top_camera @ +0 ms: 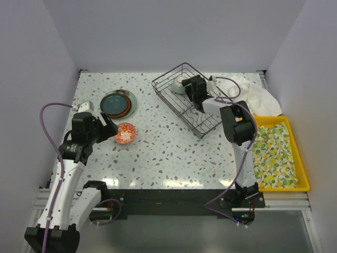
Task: Unload the mixed dishes from the dish rack
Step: Pick up the bowl from the dish rack.
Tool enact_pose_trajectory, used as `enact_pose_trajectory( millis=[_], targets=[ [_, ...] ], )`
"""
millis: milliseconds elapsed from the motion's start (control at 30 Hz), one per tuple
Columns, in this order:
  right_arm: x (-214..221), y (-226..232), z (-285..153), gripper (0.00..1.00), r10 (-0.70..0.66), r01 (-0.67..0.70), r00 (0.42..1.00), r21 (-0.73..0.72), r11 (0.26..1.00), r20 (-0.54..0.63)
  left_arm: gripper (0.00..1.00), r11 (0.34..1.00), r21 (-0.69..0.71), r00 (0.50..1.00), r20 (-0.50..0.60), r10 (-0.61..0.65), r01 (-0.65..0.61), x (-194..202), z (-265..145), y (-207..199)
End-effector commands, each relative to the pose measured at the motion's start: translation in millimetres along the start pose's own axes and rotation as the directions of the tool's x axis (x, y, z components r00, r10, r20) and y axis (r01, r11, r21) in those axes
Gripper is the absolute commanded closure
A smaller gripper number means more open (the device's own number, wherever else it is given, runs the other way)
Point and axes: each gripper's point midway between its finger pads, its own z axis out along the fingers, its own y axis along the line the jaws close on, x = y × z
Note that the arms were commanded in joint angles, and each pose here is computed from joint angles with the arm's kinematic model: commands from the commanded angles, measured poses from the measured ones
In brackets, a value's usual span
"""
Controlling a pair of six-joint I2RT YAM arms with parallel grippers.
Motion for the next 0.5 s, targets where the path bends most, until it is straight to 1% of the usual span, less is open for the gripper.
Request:
enact_pose_trajectory(
  millis=[0, 133, 467],
  targets=[
    [-29, 60, -18, 0.73, -0.061, 0.065, 0.997, -0.104, 0.992, 0.047, 0.17, 0.999, 0.042, 0.999, 0.046, -0.019, 0.017, -10, -2, -10],
    [-33, 66, -23, 0.76, -0.090, 0.096, 0.995, -0.125, 0.988, 0.053, 0.17, 0.999, 0.043, 0.999, 0.048, -0.018, 0.016, -11, -2, -10],
    [-41, 91, -46, 0.80, -0.179, 0.186, 0.982, -0.194, 0.963, 0.054, 0.17, 0.999, 0.045, 0.999, 0.052, -0.018, 0.016, -11, -2, -10]
  ],
)
